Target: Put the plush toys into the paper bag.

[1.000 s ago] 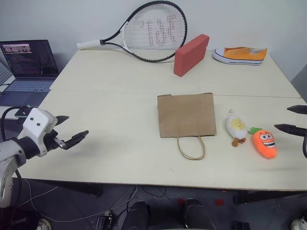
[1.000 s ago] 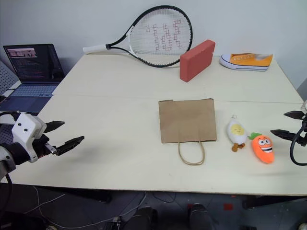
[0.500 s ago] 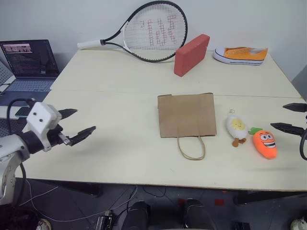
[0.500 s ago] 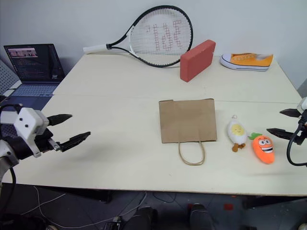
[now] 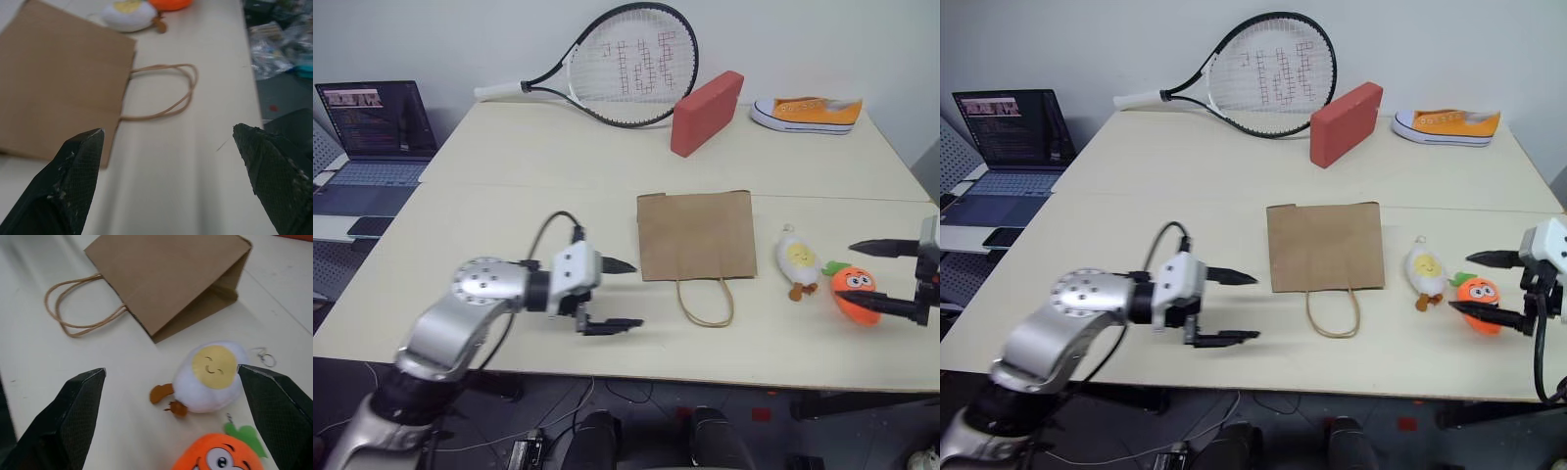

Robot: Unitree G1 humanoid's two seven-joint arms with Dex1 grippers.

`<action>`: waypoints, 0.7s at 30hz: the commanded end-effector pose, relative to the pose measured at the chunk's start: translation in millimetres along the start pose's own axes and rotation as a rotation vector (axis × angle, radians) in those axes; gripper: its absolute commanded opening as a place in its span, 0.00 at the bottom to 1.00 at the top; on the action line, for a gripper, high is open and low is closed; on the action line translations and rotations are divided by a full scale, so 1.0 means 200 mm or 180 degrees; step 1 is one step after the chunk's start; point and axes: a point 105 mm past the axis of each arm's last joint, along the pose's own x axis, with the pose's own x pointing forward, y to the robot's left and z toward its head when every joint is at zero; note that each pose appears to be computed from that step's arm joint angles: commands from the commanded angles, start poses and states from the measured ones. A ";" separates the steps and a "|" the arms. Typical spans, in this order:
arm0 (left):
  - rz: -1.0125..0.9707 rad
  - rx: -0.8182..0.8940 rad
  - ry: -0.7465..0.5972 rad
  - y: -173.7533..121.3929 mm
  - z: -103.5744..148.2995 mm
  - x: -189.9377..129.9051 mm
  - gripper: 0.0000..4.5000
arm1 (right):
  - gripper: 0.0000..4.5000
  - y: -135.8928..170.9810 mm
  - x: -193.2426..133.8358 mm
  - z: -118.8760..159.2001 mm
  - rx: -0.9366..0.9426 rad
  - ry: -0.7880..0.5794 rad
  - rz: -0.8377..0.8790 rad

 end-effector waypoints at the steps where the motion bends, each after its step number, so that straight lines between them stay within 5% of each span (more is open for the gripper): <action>1: -0.0179 0.0190 0.0008 0.01 -0.01 0.12 1.00 | 1.00 0.12 0.00 0.05 -0.0017 -0.0067 0.0133; 8: -0.0485 0.0321 -0.0017 0.02 -0.06 0.38 1.00 | 1.00 0.38 0.08 0.05 0.0255 -0.0203 0.0348; 16: -0.0444 0.0611 0.0050 0.04 -0.13 0.55 1.00 | 1.00 0.48 0.08 0.04 0.0446 -0.0232 0.0302; 21: -0.0423 0.0656 -0.0122 0.07 -0.08 0.63 0.74 | 1.00 0.52 0.08 0.04 0.0497 -0.0225 0.0316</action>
